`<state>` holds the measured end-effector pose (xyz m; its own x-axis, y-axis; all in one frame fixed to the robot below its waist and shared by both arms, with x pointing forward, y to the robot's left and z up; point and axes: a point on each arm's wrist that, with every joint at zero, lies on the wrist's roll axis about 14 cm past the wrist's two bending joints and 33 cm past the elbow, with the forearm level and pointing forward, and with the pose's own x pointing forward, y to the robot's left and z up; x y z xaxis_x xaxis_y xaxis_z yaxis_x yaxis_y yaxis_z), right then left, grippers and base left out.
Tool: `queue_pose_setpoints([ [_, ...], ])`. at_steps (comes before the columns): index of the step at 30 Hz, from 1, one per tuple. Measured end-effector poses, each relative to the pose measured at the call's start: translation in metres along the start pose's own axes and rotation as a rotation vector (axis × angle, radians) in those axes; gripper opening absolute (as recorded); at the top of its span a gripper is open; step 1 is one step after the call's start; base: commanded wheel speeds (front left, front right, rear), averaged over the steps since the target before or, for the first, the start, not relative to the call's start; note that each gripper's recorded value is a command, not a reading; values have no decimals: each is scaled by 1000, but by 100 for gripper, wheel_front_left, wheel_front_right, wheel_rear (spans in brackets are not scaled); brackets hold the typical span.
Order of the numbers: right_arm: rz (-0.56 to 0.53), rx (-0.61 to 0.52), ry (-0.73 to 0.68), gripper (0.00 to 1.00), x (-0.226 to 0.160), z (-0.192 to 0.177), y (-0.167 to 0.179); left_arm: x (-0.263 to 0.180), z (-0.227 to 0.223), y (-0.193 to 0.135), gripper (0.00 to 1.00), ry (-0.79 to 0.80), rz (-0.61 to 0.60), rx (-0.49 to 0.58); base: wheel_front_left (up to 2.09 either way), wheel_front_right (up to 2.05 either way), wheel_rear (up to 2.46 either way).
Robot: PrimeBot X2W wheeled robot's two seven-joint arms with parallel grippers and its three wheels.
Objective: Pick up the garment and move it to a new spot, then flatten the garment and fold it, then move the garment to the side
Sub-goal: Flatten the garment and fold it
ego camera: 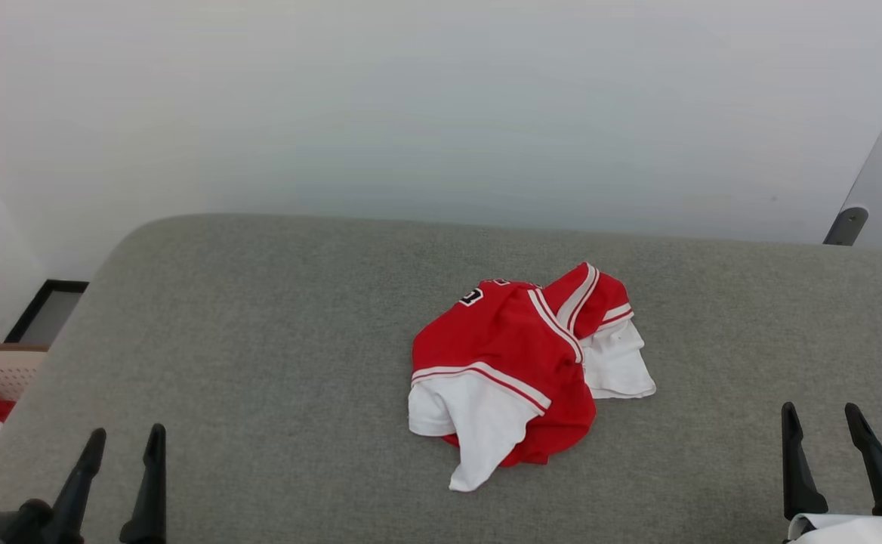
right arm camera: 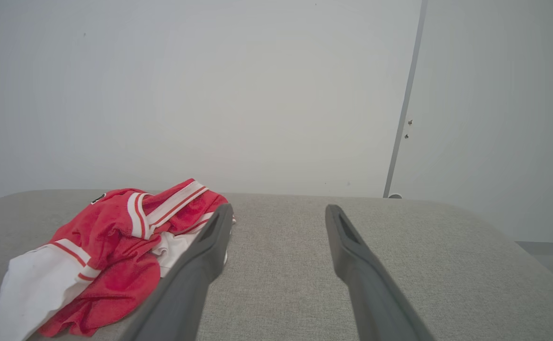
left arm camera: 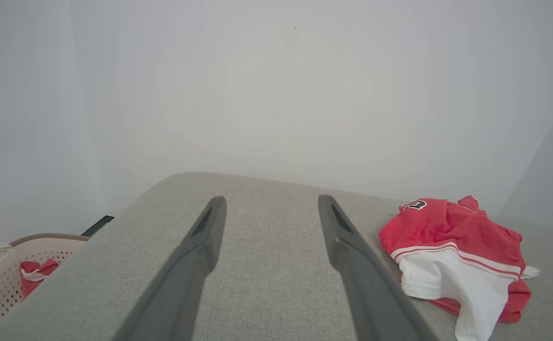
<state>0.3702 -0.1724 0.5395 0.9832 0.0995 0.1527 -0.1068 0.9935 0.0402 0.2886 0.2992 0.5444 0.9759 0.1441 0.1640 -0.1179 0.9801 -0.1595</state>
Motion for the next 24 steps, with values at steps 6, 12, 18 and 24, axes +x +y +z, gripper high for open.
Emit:
queue_pose_setpoints([
  [6, 6, -1, 15, 100, 1, -4, 2, 3, -4, -4, 100, 13, -14, 6, 0, 0, 0],
  [12, 22, 0, 32, 100, 6, -7, 7, 6, -6, -9, 100, 24, -26, 3, 0, 0, 0],
  [18, 59, 7, 60, 100, 20, -10, 17, 9, -7, -10, 100, 26, -23, 3, 0, 0, 0],
  [24, 117, 0, 145, 100, 41, -20, 32, 10, -7, -8, 100, 23, -2, 3, 0, 0, 0],
])
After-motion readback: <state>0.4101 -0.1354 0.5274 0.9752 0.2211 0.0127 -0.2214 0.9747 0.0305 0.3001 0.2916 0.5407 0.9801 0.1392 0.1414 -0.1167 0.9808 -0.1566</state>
